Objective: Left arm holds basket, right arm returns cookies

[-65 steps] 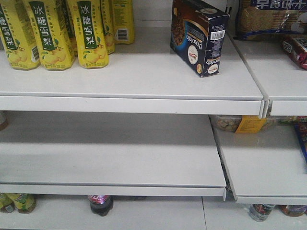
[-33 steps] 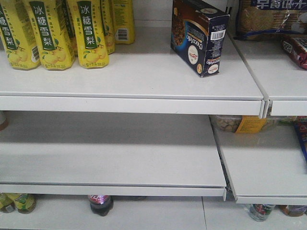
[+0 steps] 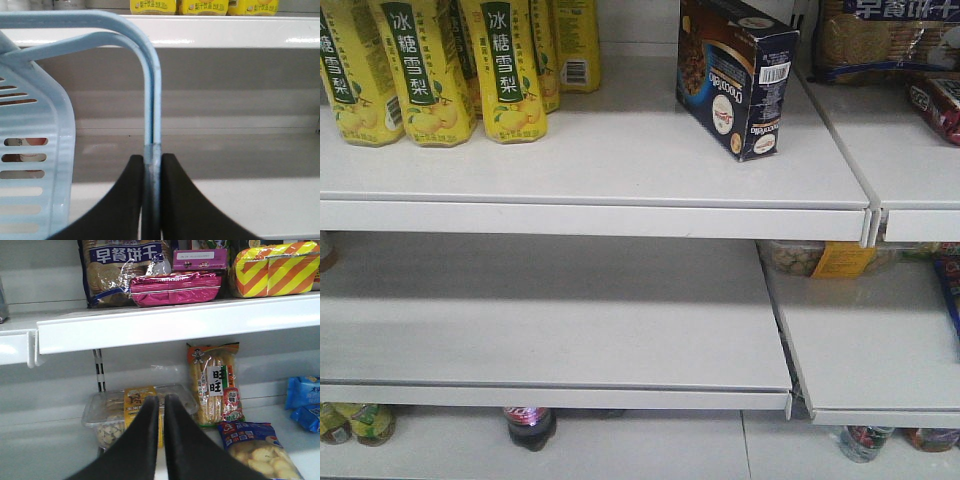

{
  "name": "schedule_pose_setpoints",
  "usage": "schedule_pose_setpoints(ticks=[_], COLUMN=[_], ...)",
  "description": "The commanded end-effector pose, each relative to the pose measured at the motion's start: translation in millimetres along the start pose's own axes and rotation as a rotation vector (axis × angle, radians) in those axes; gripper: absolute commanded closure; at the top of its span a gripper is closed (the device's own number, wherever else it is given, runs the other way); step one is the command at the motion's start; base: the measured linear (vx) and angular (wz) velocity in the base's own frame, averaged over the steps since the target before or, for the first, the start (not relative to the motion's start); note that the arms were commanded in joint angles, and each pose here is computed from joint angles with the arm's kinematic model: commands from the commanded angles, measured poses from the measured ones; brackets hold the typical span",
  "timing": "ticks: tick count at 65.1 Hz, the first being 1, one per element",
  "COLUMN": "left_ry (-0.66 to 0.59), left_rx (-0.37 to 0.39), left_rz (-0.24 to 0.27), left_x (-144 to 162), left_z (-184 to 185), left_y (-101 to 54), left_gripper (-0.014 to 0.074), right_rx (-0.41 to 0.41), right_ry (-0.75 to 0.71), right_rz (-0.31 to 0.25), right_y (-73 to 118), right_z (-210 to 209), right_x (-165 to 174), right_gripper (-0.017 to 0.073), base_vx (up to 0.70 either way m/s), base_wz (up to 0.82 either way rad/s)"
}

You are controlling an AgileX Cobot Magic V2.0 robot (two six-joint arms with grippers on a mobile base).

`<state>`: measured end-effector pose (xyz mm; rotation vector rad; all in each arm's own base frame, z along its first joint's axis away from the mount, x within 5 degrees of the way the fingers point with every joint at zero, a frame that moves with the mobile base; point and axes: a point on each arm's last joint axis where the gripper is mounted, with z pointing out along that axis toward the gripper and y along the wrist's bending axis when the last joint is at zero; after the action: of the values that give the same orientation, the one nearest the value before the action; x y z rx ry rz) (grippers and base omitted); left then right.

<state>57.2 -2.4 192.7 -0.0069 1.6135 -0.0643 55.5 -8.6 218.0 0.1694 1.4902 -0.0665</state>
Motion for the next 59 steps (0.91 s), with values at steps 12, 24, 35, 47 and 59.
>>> schedule_pose_setpoints(ticks=[12,24,35,47,59], left_ry=[-0.151,-0.151,-0.151,-0.151,-0.151], left_rx=[-0.002,-0.002,-0.002,-0.002,-0.002], left_rz=[0.022,0.022,0.022,0.022,0.022], left_x=[-20.4,-20.4,-20.4,-20.4,-20.4], left_z=[-4.0,-4.0,-4.0,-4.0,-4.0], left_y=[-0.3,-0.3,-0.3,-0.3,-0.3], left_gripper=[0.0596,0.0596,0.0596,0.0596,0.0596], right_rx=[-0.064,-0.065,-0.064,-0.064,-0.065], right_ry=[-0.069,0.027,0.096,0.092,0.069], right_rz=[0.001,-0.024,-0.023,-0.021,-0.017], right_y=[2.2,2.2,2.1,2.1,2.2], right_z=[-1.4,-1.3,-1.7,-1.7,-1.5], right_x=[12.0,20.8,27.1,26.7,24.6], right_gripper=[0.0562,0.0562,0.0562,0.0562,0.0562], base_vx=[0.0,0.0,0.0,0.0,0.0], base_wz=[0.0,0.0,0.0,0.0,0.0])
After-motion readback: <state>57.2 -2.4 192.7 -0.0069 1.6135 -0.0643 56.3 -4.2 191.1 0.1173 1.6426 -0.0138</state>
